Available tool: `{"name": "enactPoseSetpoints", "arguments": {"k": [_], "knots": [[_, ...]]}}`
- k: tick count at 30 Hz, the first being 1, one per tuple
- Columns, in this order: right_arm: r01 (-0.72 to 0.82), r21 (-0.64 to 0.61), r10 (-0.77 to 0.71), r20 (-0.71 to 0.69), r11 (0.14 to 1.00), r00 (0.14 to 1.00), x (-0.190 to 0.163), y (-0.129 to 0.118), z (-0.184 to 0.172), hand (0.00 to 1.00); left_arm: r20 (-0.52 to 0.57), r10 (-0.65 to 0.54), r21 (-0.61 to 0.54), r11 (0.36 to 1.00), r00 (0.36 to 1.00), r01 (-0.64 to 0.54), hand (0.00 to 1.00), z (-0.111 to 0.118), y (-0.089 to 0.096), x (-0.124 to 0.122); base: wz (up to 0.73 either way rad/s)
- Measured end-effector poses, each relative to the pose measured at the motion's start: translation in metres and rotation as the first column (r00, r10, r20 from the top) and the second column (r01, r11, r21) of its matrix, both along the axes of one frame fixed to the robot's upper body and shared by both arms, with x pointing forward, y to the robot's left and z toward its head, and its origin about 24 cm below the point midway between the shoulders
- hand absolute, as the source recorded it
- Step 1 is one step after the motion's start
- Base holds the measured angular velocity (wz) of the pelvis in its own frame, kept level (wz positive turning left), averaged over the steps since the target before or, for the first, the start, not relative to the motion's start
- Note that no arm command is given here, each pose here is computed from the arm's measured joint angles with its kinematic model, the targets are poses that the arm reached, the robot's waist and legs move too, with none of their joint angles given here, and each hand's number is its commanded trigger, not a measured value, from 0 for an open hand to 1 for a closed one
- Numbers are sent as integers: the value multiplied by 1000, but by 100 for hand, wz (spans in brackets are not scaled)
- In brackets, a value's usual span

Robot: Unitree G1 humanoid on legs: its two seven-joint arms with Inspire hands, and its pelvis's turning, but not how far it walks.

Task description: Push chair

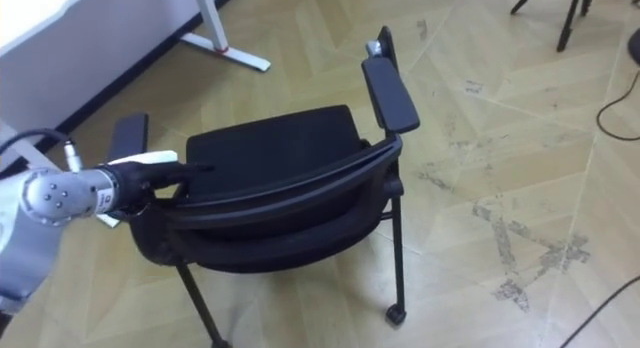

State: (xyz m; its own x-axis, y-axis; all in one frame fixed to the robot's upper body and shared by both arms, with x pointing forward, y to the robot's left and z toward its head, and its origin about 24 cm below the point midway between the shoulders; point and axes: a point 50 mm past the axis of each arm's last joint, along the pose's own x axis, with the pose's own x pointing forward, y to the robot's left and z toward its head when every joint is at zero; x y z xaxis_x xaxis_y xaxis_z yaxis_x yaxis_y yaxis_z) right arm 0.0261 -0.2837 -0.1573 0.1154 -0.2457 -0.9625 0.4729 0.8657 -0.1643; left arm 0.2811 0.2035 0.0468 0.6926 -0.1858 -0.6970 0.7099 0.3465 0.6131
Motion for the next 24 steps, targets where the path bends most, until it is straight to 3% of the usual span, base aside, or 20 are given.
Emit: {"name": "enactPoseSetpoints", "arguments": {"k": [2, 3, 4, 5, 24], "knots": [[2, -12, -2, 1, 1000, 1000, 0, 0, 0, 0, -6, 15, 4, 1000, 1000, -15, 0, -5, 2, -1, 0], [4, -21, -4, -1, 1000, 1000, 1, 0, 0, 0, -10, 24, 6, 1000, 1000, -24, 48, -7, 3, -2, 0], [5, -25, -5, -1, 1000, 1000, 1, 0, 0, 0, -11, 31, 2, 1000, 999, -31, 62, -10, 3, -2, 0], [6, -28, -6, -3, 1000, 1000, 1, 0, 0, 0, -10, 37, -1, 999, 999, -38, 100, -11, 3, -2, 0], [50, -40, -51, -17, 998, 999, 1, 1, 0, 0, 59, 0, 30, 1000, 998, -2, 100, -21, -3, -6, 0]]}}
